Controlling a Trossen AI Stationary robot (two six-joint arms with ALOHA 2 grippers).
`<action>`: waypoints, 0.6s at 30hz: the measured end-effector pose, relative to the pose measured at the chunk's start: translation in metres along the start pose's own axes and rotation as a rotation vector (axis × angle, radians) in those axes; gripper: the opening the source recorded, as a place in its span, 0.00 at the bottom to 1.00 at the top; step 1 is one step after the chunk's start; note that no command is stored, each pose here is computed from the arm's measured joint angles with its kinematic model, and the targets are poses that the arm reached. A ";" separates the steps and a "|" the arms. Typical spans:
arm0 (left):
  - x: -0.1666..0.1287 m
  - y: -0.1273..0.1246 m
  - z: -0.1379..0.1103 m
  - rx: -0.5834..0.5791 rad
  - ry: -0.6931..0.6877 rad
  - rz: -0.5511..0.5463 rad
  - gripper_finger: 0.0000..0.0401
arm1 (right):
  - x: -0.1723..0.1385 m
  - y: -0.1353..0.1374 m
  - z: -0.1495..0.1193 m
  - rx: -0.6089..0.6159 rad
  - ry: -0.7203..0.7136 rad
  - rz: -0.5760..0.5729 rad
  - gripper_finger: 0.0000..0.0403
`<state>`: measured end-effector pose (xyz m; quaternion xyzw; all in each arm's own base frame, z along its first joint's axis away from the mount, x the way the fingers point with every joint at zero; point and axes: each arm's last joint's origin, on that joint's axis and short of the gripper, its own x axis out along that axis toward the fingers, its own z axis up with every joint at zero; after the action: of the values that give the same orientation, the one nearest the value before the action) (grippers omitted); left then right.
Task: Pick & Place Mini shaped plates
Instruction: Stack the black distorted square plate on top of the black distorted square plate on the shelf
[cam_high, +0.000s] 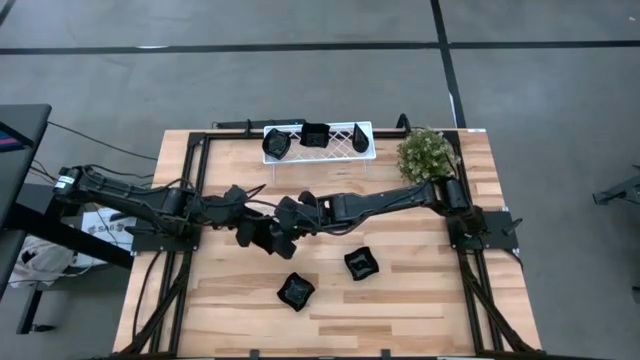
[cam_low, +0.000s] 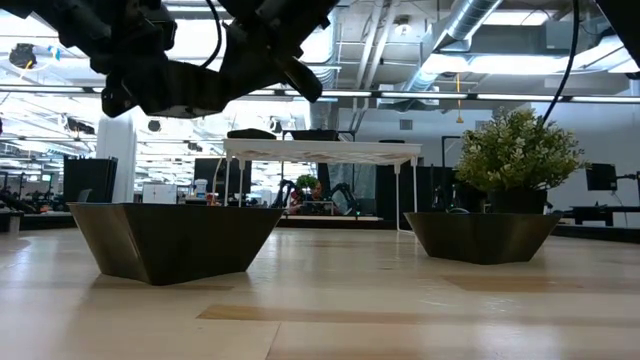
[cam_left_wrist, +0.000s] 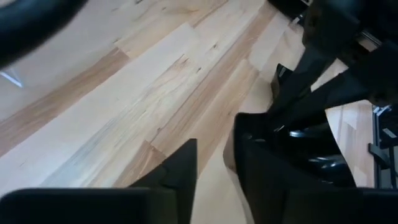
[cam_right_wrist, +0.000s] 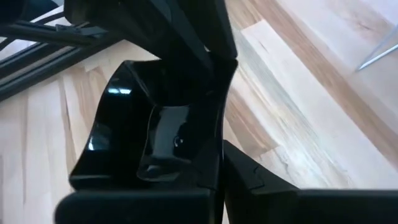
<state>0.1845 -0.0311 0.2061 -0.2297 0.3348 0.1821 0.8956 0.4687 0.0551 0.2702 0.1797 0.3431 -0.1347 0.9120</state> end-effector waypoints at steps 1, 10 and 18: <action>0.000 0.000 0.000 0.006 -0.002 0.002 0.30 | 0.000 0.000 0.000 -0.003 0.004 -0.002 0.00; -0.020 0.006 0.010 0.046 -0.088 -0.056 0.40 | -0.030 -0.010 0.010 -0.003 0.033 -0.035 0.00; -0.045 0.014 0.021 0.025 -0.228 -0.106 0.41 | -0.083 -0.035 0.029 -0.009 0.007 -0.141 0.00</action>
<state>0.1562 -0.0160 0.2465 -0.2135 0.2206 0.1551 0.9390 0.4121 0.0215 0.3381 0.1512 0.3588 -0.1965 0.8999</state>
